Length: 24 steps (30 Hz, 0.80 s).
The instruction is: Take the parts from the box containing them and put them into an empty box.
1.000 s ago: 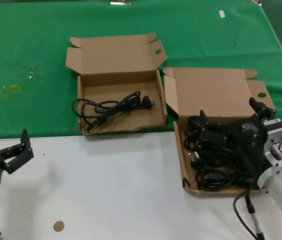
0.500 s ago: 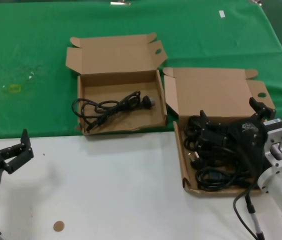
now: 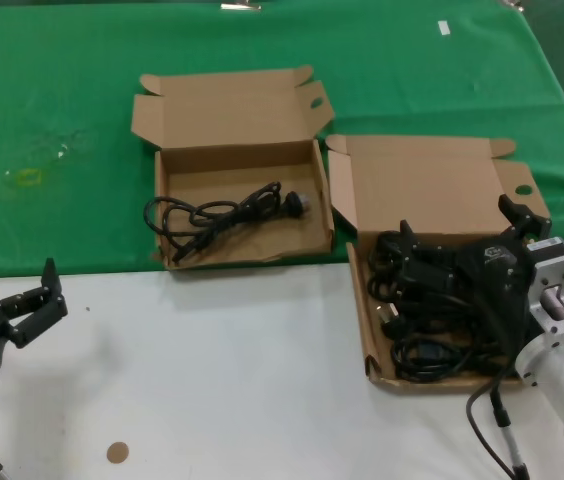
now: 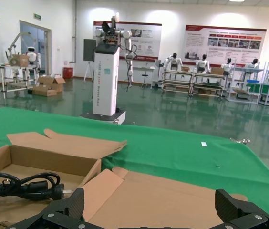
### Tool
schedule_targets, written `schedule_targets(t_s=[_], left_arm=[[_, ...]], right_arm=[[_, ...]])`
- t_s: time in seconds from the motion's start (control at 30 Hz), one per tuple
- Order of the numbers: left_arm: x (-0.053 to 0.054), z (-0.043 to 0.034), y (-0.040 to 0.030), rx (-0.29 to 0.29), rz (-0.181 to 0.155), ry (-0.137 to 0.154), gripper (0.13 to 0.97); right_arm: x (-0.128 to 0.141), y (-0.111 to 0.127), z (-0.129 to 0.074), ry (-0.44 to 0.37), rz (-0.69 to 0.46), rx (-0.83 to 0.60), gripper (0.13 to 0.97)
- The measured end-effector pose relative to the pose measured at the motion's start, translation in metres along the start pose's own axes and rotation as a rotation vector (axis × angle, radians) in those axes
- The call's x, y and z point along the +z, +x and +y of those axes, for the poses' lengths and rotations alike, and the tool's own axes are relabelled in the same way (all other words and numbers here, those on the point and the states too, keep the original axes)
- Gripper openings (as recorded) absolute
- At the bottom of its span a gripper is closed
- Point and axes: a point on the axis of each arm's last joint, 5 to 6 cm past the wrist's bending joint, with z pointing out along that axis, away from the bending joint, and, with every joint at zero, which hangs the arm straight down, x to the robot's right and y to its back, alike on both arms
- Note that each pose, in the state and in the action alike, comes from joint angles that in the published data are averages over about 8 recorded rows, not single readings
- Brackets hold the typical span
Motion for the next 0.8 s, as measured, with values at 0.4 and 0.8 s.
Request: schedule_targets(t_s=[0.4, 0.8], left_arm=[[0.0, 0.0, 0.0, 0.0, 0.0, 0.0, 0.966], [0.0, 0.0, 0.0, 0.0, 0.0, 0.0, 0.966]], right_arm=[[0.0, 0.0, 0.0, 0.0, 0.0, 0.0, 0.966], [0.0, 0.0, 0.0, 0.0, 0.0, 0.0, 0.966]])
